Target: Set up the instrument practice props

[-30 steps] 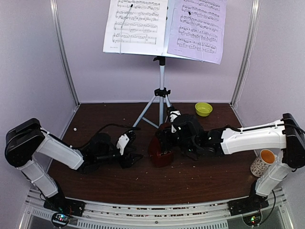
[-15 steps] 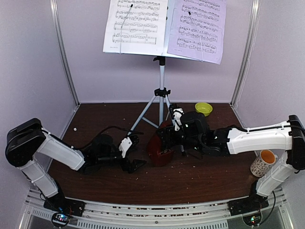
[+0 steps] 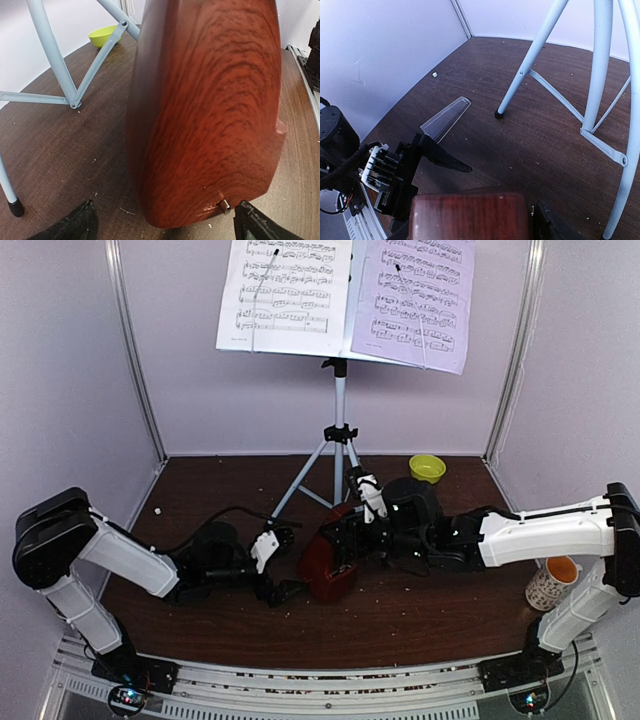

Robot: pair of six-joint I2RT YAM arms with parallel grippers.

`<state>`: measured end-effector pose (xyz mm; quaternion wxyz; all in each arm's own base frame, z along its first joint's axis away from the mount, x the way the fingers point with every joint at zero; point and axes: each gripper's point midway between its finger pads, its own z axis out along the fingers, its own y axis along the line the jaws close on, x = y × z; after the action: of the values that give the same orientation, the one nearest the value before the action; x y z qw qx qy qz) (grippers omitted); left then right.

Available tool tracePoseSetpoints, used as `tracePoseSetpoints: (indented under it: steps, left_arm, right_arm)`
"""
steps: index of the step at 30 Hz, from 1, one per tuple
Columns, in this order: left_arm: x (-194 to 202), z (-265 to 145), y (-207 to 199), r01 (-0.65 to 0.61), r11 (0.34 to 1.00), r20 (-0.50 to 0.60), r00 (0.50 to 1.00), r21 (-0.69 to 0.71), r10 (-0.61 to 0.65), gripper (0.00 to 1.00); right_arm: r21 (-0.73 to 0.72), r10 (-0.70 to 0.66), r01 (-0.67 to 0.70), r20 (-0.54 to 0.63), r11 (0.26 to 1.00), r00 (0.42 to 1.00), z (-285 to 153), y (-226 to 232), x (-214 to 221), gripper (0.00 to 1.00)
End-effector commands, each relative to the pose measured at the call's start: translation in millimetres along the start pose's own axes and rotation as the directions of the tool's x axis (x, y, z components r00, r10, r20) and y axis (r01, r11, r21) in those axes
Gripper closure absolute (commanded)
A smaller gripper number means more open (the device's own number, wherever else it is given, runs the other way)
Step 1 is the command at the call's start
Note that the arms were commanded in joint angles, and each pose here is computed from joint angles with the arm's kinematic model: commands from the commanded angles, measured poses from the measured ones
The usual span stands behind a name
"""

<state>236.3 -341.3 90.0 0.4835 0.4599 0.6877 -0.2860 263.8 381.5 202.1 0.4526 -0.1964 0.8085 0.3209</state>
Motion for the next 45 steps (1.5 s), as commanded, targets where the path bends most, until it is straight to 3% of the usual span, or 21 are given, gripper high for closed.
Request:
tracePoseSetpoints:
  steps: [1, 27, 45]
  left_arm:
    - [-7.7, 2.4, -7.0, -0.006, 0.999, 0.046, 0.999, 0.037, 0.005, 0.04]
    - [-1.0, 4.1, -10.4, -0.005, 0.999, 0.04, 0.999, 0.048, 0.003, 0.31]
    - [-0.3, 4.1, -12.7, -0.007, 0.998, 0.05, 0.999, 0.06, 0.004, 0.4]
  right_arm:
    - [-0.103, 0.036, -0.02, 0.153, 0.995, 0.988, -14.6, 24.1, -48.4, 0.75]
    - [-0.119, 0.041, -0.024, 0.144, 0.993, 0.989, -13.7, 27.0, -45.9, 0.78]
    - [-0.117, 0.039, -0.022, 0.142, 0.993, 0.989, -12.8, 26.8, -45.3, 0.78]
